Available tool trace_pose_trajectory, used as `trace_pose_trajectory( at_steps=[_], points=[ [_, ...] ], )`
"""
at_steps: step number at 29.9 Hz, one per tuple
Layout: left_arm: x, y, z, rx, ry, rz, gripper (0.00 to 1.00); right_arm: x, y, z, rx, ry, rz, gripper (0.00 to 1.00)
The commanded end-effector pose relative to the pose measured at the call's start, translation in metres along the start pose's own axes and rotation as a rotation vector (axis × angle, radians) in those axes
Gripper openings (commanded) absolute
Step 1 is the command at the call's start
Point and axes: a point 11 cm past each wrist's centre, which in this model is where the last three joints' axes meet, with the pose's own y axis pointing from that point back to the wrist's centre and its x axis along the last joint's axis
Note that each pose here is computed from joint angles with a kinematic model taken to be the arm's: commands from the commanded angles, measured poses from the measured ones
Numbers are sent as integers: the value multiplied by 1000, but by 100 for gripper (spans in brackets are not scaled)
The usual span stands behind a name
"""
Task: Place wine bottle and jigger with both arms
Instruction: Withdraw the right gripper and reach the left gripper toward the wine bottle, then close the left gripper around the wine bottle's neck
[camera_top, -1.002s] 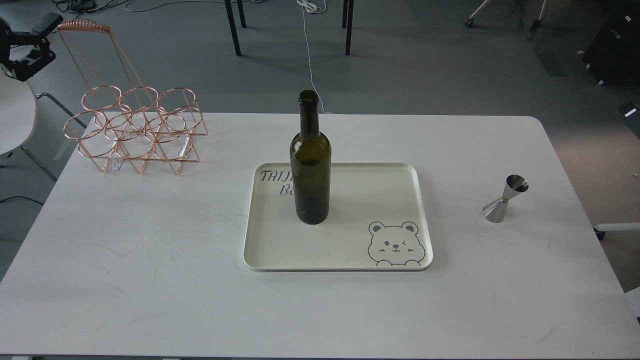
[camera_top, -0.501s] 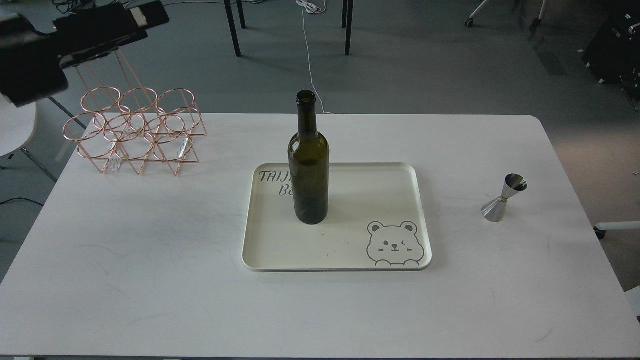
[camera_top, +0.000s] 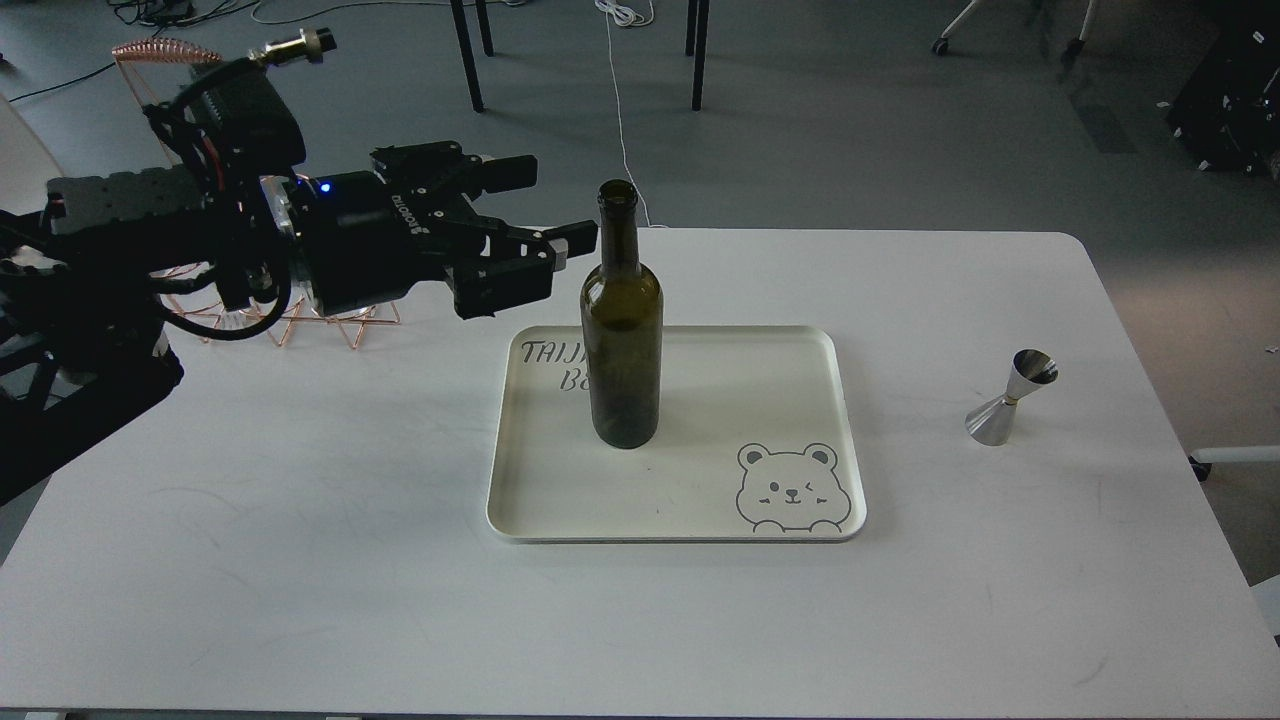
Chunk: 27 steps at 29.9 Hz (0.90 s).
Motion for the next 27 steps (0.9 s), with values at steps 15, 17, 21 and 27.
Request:
trace_pose_trajectory(
  at_steps=[15, 17, 21, 27],
  points=[
    [-22, -36, -20, 42, 107, 8, 86, -3, -1, 0, 5, -9, -4, 91],
    [-22, -42, -15, 25, 107, 12, 86, -6, -2, 0, 6, -13, -9, 91],
    [-24, -46, -14, 21, 110, 14, 86, -6, -3, -2, 9, -13, -10, 91],
    [-26, -51, -10, 13, 98, 11, 82, -3, -2, -3, 10, -8, -4, 91]
  ],
)
